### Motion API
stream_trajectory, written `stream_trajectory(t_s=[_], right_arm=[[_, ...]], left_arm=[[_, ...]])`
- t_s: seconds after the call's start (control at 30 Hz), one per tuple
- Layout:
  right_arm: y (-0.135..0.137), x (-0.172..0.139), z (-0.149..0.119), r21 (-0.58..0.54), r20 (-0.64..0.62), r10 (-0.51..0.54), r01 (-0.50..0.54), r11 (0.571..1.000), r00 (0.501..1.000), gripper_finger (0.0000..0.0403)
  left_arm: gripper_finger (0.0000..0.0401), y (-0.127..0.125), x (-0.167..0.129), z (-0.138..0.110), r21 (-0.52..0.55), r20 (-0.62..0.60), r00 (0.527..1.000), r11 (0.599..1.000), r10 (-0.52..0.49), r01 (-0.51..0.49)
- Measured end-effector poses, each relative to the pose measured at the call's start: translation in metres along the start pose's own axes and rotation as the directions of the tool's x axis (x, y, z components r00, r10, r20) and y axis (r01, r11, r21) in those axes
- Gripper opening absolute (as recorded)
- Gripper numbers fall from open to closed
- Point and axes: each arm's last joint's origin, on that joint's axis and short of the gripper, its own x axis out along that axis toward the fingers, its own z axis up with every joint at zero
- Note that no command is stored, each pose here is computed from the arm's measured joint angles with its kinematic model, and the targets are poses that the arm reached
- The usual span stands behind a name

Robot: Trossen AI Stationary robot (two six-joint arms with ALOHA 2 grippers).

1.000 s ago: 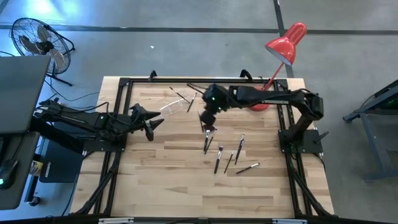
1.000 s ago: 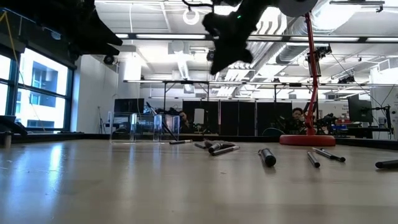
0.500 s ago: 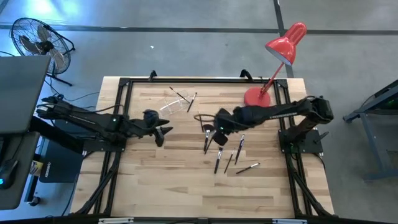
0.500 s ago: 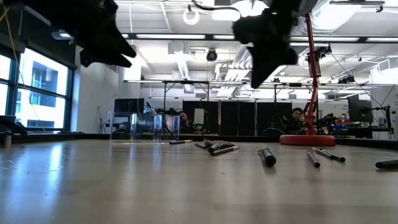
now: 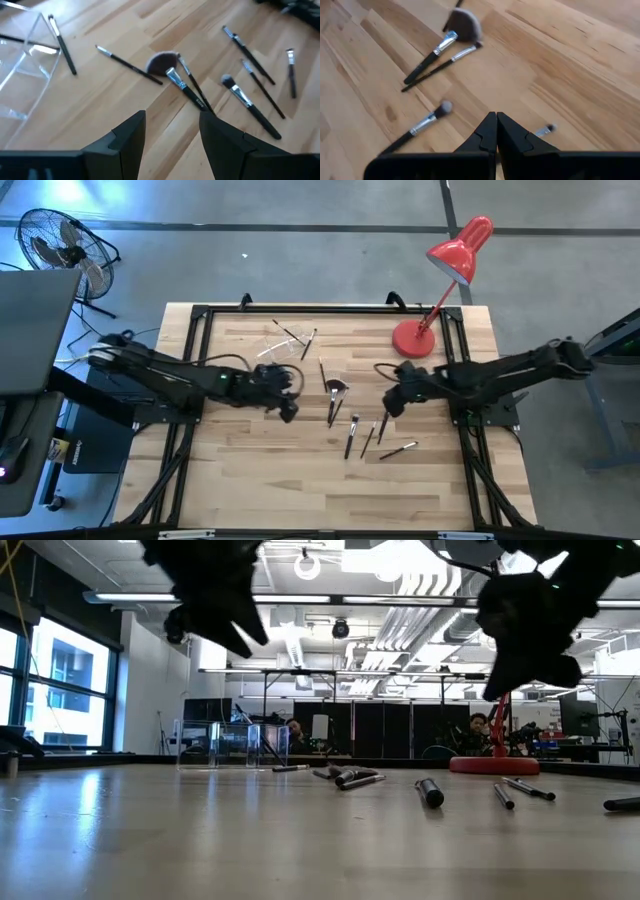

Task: Put items in baskets/containers
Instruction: Put the highlighter brush into the transparent organizer

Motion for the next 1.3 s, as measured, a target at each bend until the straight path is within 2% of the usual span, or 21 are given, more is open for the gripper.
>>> stream_trajectory(t_s=[0.23,0.47,0.63,0.7,0.77,0.9,1.07,1.17,1.3], right_arm=[[-0.023,-0.014,-0.007,-0.027,0.021,0.076,-0.075,0.997,0.997,0.0001],[-0.027,-0.024,-0.004,-0.089,0.063,0.116,-0.111,0.99,0.991,0.0001],[-0.027,-0.023,-0.004,-0.129,0.049,0.113,-0.106,0.986,0.992,0.0004],[-0.027,-0.023,-0.005,-0.132,0.041,0.111,-0.105,0.986,0.993,0.0003],[-0.027,-0.023,-0.005,-0.135,0.04,0.111,-0.105,0.985,0.993,0.0001],[-0.027,-0.023,-0.005,-0.143,0.035,0.116,-0.11,0.984,0.993,0.0003],[-0.027,-0.022,-0.005,-0.172,0.022,0.126,-0.12,0.978,0.992,0.0002],[-0.027,-0.022,-0.005,-0.186,0.022,0.125,-0.119,0.975,0.992,0.0002],[-0.027,-0.022,-0.005,-0.187,0.024,0.124,-0.117,0.975,0.992,0.0006]], left_arm=[[0.0183,-0.048,0.037,0.028,-0.109,-0.061,0.997,0.992,0.051,-0.057],[0.0183,-0.063,0.092,0.056,-0.236,-0.248,0.966,0.962,0.075,-0.135],[0.0183,-0.063,0.131,0.07,-0.3,-0.349,0.937,0.948,-0.001,-0.111],[0.0183,-0.056,0.142,0.069,-0.295,-0.425,0.905,0.944,0.011,-0.15],[0.0183,-0.055,0.154,0.075,-0.322,-0.421,0.907,0.938,-0.021,-0.128],[0.0183,-0.044,0.164,0.074,-0.306,-0.475,0.879,0.931,0.032,-0.199],[0.0183,-0.039,0.172,0.071,-0.288,-0.49,0.869,0.928,0.071,-0.238],[0.0183,-0.041,0.173,0.074,-0.28,-0.45,0.89,0.935,0.074,-0.219],[0.0183,-0.039,0.187,0.064,-0.257,-0.472,0.876,0.935,0.099,-0.244]])
